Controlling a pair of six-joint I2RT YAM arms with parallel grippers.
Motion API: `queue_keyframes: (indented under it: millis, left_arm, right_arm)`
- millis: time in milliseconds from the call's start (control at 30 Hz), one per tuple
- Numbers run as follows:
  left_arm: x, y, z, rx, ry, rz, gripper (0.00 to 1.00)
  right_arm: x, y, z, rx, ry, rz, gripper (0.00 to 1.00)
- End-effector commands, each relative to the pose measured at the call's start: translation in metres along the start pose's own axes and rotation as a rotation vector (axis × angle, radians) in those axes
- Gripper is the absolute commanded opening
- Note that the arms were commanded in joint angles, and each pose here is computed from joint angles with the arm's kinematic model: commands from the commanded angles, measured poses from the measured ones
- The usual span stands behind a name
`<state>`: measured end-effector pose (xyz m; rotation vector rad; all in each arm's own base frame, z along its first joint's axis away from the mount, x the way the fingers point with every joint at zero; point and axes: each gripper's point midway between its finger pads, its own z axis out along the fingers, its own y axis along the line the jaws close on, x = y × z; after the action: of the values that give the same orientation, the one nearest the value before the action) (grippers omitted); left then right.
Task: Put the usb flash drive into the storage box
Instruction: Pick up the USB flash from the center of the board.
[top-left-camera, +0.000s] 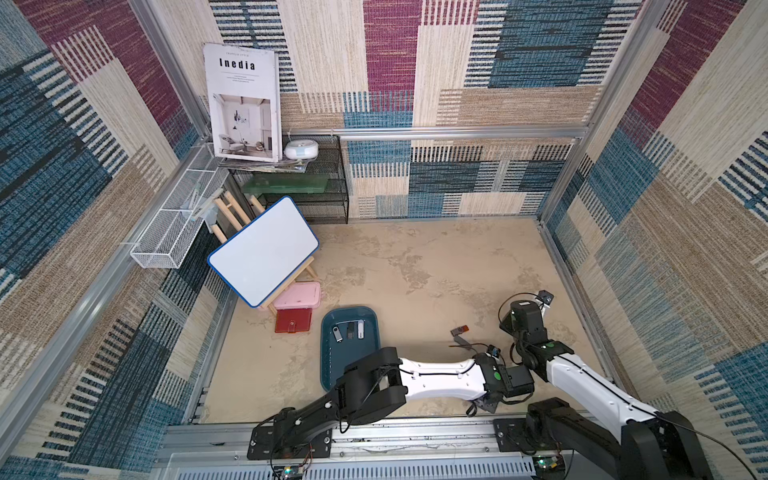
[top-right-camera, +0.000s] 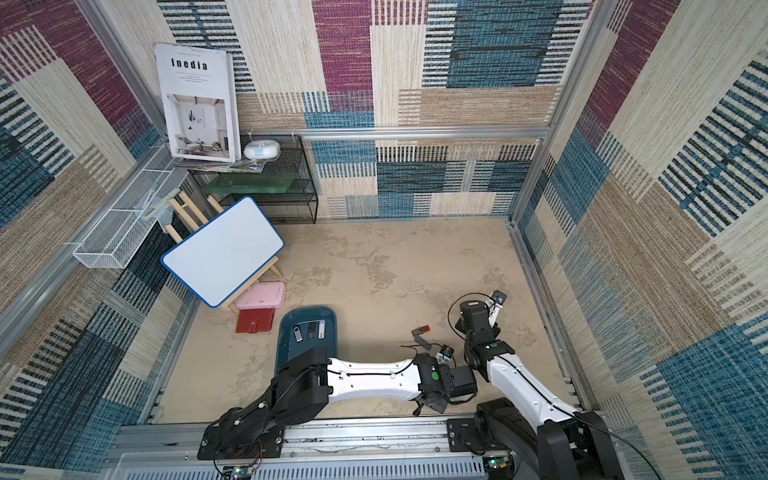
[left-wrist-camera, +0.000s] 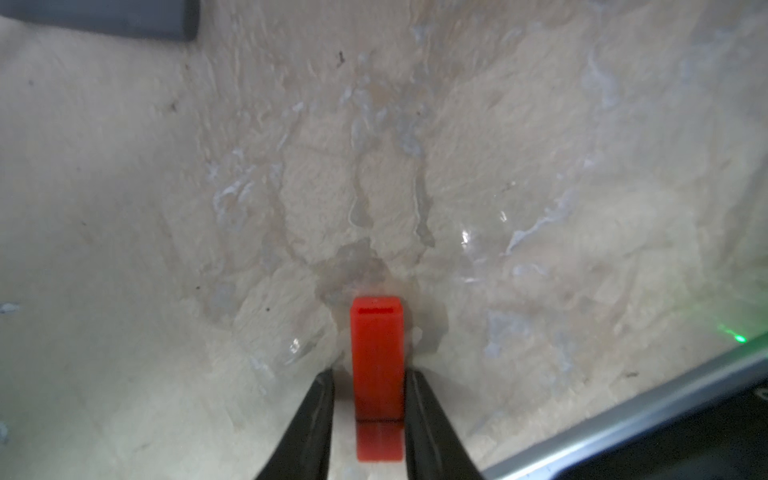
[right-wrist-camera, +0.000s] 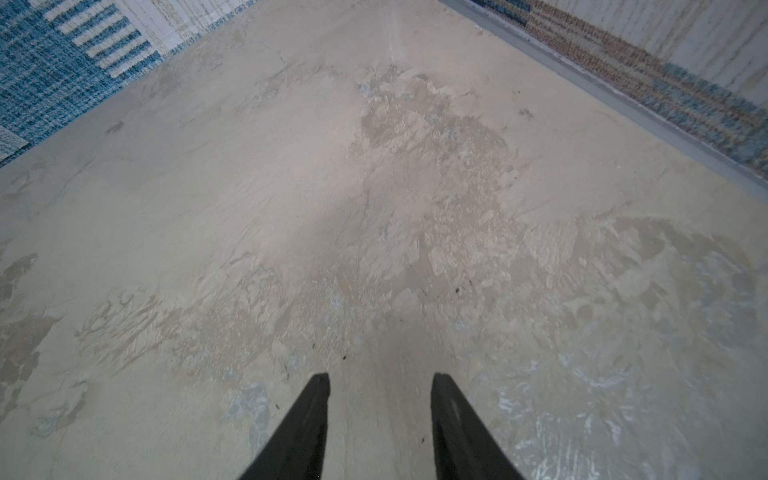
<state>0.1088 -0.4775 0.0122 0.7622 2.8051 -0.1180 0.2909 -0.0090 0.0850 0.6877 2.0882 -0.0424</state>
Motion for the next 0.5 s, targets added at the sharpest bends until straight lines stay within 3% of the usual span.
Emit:
queue_keyframes:
  millis: [0,300,467]
  left_arm:
    - [0.017,0.005,0.014,-0.015,0.072,0.030,0.28]
    - [0.019,0.003,0.020,-0.008,0.091,0.057,0.14]
    - [0.004,0.005,-0.007,0.006,0.026,0.076,0.12]
  right_arm:
    - [-0.003,0.002,0.000,-0.007,-0.014,0.004,0.45]
    - [-0.004,0.002,-0.001,-0.008,-0.014,0.006,0.45]
    - [-0.003,0.002,-0.001,-0.009,-0.013,0.006,0.45]
